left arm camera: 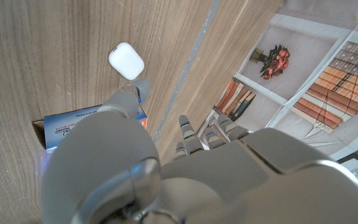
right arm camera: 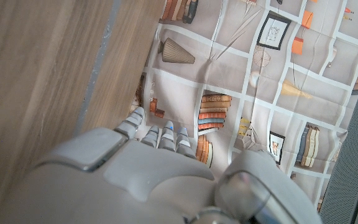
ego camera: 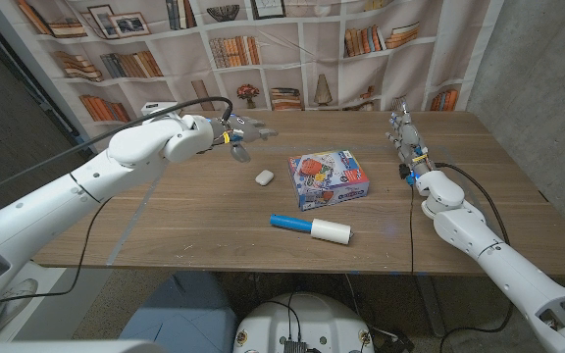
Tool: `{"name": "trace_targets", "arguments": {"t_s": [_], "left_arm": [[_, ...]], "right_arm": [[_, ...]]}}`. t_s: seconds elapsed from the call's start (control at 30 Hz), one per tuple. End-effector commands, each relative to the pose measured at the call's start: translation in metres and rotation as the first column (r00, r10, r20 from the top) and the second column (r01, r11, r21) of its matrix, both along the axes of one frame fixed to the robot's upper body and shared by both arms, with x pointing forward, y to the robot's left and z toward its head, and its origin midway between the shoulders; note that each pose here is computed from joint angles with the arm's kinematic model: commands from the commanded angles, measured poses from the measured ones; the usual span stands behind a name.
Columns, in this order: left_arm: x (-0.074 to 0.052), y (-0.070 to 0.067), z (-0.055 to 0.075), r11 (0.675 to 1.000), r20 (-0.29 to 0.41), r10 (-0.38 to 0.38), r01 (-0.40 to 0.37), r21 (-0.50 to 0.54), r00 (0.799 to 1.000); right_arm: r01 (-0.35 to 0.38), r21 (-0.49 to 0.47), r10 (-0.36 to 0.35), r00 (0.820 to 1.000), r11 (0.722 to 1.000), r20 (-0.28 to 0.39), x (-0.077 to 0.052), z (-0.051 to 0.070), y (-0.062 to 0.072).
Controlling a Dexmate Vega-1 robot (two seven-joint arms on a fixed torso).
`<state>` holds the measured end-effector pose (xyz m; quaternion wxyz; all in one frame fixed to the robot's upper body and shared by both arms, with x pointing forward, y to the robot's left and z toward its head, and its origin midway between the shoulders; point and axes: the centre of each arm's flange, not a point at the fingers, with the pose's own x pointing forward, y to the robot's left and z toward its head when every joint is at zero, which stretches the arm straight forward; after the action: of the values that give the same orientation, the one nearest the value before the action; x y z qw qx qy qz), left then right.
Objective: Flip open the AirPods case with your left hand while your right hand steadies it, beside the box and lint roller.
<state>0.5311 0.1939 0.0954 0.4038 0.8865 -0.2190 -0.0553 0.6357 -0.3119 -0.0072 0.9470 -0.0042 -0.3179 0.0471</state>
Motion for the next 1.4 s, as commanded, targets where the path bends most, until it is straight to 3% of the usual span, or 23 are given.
{"name": "trace_targets", "arguments": {"t_s": [0.03,0.63,0.97,1.4], "left_arm": [[0.002,-0.002,-0.005,1.000,-0.006,0.010,-0.010,0.026,1.000],[0.008,-0.003,-0.013,0.999,0.023,0.001,-0.002,0.036,1.000],[0.016,-0.002,-0.021,1.000,0.008,0.009,-0.010,0.013,1.000],[0.017,-0.010,-0.029,1.000,-0.004,-0.006,0.007,0.017,1.000]], "right_arm": [[-0.002,0.001,0.002,1.000,1.000,-0.001,0.001,0.001,0.003],[0.001,0.010,-0.001,1.000,1.000,-0.003,-0.001,-0.002,0.003],[0.002,0.008,-0.002,1.000,1.000,-0.006,-0.001,-0.004,0.004],[0.002,0.007,-0.002,1.000,1.000,-0.010,-0.003,-0.006,0.003]]}}
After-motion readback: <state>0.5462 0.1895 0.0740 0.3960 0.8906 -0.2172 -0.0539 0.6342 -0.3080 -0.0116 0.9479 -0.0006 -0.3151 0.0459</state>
